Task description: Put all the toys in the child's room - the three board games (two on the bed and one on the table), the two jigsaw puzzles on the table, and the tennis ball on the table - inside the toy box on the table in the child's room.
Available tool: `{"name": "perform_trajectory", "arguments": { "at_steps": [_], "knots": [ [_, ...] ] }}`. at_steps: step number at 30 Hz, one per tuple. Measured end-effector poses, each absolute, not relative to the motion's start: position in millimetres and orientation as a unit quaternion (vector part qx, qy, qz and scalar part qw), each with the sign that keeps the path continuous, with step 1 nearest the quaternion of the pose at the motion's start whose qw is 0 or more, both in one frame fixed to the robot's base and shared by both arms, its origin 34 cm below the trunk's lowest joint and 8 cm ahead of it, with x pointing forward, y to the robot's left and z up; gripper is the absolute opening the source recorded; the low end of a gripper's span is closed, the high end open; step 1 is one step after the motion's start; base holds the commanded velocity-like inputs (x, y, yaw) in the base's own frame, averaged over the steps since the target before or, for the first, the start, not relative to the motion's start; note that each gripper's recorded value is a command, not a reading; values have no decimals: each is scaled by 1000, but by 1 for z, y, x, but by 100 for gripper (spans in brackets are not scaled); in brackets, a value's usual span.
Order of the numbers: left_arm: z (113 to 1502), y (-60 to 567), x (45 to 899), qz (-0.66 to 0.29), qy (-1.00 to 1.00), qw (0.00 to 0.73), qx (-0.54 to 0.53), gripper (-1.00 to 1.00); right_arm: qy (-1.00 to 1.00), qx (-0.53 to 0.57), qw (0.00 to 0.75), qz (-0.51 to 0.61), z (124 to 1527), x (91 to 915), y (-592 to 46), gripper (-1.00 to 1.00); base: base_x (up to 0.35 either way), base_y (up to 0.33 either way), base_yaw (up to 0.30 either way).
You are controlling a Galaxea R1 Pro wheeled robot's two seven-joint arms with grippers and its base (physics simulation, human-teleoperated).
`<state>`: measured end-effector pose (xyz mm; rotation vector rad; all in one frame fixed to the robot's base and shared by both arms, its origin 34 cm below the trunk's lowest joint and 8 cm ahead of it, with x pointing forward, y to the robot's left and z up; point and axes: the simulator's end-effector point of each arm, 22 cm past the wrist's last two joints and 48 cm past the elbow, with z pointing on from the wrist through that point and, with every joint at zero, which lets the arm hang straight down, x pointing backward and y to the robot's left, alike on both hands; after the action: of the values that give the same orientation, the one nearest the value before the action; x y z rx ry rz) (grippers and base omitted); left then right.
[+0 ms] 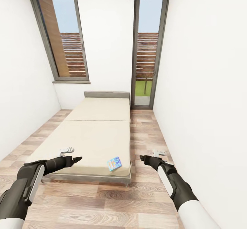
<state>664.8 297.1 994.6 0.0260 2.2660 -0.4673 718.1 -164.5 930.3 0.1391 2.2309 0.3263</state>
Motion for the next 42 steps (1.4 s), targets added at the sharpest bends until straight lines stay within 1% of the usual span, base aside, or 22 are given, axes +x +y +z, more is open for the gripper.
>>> {"name": "perform_trajectory", "arguments": {
  "at_steps": [42],
  "knots": [
    [995,297,665,-185,897,402,10,100,892,56,428,131,931,718,-165,100,0,10,0]
  ]
}}
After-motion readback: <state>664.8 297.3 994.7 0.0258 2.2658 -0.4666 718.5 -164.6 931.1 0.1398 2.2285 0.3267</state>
